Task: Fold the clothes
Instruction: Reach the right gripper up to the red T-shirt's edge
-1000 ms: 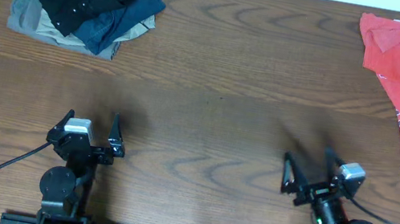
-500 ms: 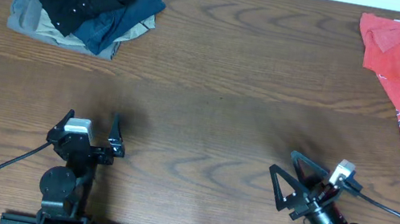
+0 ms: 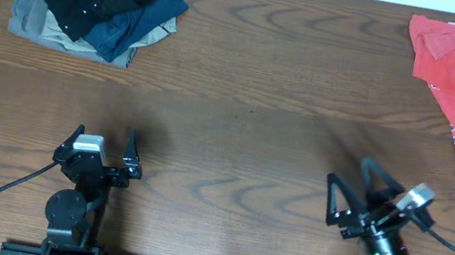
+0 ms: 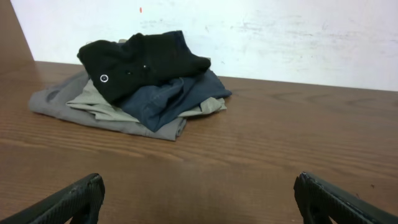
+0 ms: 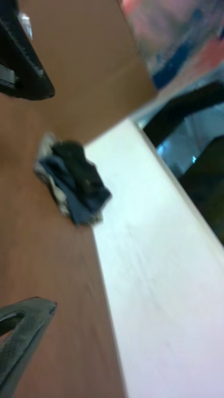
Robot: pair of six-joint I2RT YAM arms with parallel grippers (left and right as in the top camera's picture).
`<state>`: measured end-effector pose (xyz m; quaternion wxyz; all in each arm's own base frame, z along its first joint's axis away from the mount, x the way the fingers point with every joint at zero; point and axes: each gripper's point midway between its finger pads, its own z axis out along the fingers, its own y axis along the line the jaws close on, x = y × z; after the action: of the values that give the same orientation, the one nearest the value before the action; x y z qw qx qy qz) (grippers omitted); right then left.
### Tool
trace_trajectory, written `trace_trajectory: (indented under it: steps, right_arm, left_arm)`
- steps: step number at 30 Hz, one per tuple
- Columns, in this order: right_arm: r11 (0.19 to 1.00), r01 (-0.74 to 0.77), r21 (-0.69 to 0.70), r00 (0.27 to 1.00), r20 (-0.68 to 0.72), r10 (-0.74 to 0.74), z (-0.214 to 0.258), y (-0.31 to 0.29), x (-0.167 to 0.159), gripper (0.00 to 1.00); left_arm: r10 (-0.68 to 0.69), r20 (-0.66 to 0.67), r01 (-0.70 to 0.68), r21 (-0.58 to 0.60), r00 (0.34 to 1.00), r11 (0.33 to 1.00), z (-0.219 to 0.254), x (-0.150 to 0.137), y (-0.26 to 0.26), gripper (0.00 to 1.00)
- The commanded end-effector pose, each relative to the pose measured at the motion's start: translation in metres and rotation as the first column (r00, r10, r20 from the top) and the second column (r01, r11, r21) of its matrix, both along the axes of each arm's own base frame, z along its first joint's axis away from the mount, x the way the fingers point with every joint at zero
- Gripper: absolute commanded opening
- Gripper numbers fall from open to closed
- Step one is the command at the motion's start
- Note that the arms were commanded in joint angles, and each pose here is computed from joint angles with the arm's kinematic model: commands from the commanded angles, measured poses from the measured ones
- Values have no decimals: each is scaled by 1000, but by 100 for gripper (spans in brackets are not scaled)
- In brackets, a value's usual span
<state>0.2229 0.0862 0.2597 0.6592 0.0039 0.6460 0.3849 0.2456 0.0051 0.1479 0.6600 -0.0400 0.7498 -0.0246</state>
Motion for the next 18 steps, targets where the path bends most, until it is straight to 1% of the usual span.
trace_trajectory:
  steps: [1,3,6,9,11,13,16,18]
  right_arm:
    - [964,191,-186,980,98,-176,39,-24,21,99]
    - [923,275,-271,962,71,-265,49,-38,43,99]
    - [840,381,-386,911,2,-413,57,-64,84,99]
    - [725,440,-529,827,-75,-557,60,-93,135,99]
    - [650,432,-625,765,-128,-631,55,-113,172,99]
    - [604,391,-695,707,-193,-680,44,-131,205,99]
    - [569,306,-763,611,-301,-732,22,-157,247,99]
    - [560,257,-788,565,-348,-748,9,-168,266,99]
  left_arm:
    - [-10,-49,11,10,999,1000,-16,-1,-2,98]
    - [-10,-49,11,10,999,1000,-16,-1,-2,97]
    - [-11,-49,11,10,999,1000,-16,-1,-2,98]
    - [-11,-49,11,10,999,1000,-16,-1,-2,98]
    - [-11,-49,11,10,999,1000,-16,-1,-2,98]
    - [-10,-49,11,10,999,1000,-16,-1,-2,98]
    - [-10,-49,11,10,999,1000,-16,-1,-2,98]
    - [-11,-49,11,10,999,1000,-16,-1,-2,98]
